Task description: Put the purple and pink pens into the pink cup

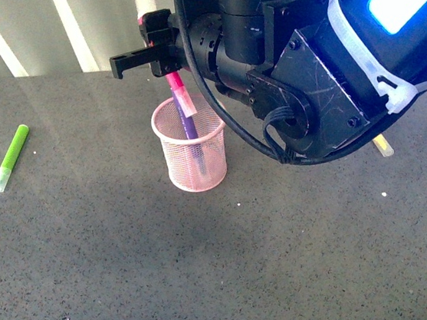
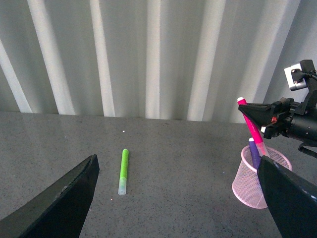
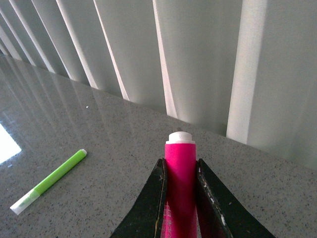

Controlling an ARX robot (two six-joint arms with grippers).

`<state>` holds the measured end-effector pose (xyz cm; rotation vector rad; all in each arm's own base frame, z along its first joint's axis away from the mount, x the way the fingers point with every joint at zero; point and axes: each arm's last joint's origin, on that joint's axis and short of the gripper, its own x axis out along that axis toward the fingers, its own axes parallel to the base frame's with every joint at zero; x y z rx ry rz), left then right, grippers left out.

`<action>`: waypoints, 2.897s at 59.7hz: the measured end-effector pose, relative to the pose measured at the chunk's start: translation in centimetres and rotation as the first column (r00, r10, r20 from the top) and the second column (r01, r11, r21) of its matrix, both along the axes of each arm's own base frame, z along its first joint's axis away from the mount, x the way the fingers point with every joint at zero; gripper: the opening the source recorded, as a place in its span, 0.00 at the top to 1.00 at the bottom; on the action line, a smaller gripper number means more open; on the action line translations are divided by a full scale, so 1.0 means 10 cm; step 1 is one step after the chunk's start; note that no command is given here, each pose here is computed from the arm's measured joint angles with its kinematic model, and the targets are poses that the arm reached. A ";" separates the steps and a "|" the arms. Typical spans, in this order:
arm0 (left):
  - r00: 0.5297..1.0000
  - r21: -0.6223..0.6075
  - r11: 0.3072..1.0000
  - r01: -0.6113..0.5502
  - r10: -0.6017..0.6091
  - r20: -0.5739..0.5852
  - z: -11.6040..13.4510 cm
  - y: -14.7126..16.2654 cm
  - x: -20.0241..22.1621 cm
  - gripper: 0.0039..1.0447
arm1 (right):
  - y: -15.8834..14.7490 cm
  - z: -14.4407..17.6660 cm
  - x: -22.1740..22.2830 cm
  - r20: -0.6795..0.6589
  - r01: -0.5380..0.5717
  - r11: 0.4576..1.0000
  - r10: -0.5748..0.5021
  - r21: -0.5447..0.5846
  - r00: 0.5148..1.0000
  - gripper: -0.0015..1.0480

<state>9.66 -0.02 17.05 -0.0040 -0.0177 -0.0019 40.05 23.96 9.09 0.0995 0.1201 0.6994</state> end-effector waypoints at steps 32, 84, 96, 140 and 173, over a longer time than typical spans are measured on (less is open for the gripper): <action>1.000 0.000 1.000 0.000 0.000 0.000 0.00 0.00 0.00 0.06 | 0.00 -0.16 -0.13 -0.045 -0.007 0.998 0.004 -0.068 0.999 0.69; 1.000 0.000 1.000 0.001 -0.001 0.000 0.00 0.00 0.00 0.06 | -1.12 0.84 -0.84 -0.046 0.509 0.813 -0.541 -0.281 0.839 0.09; 1.000 0.000 1.000 -0.003 0.003 0.000 0.00 0.00 0.00 0.06 | -1.51 0.78 -1.24 0.140 0.625 0.779 -0.614 -0.053 0.777 0.43; 1.000 0.000 1.000 0.000 0.000 0.001 0.00 0.00 0.00 0.06 | -2.26 0.71 -2.33 0.133 0.641 0.764 -0.630 -0.066 0.765 0.97; 1.000 0.000 1.000 0.000 0.000 0.001 0.00 0.00 0.00 0.06 | -2.39 0.78 -2.66 0.151 0.646 0.762 -0.634 -0.049 0.759 0.97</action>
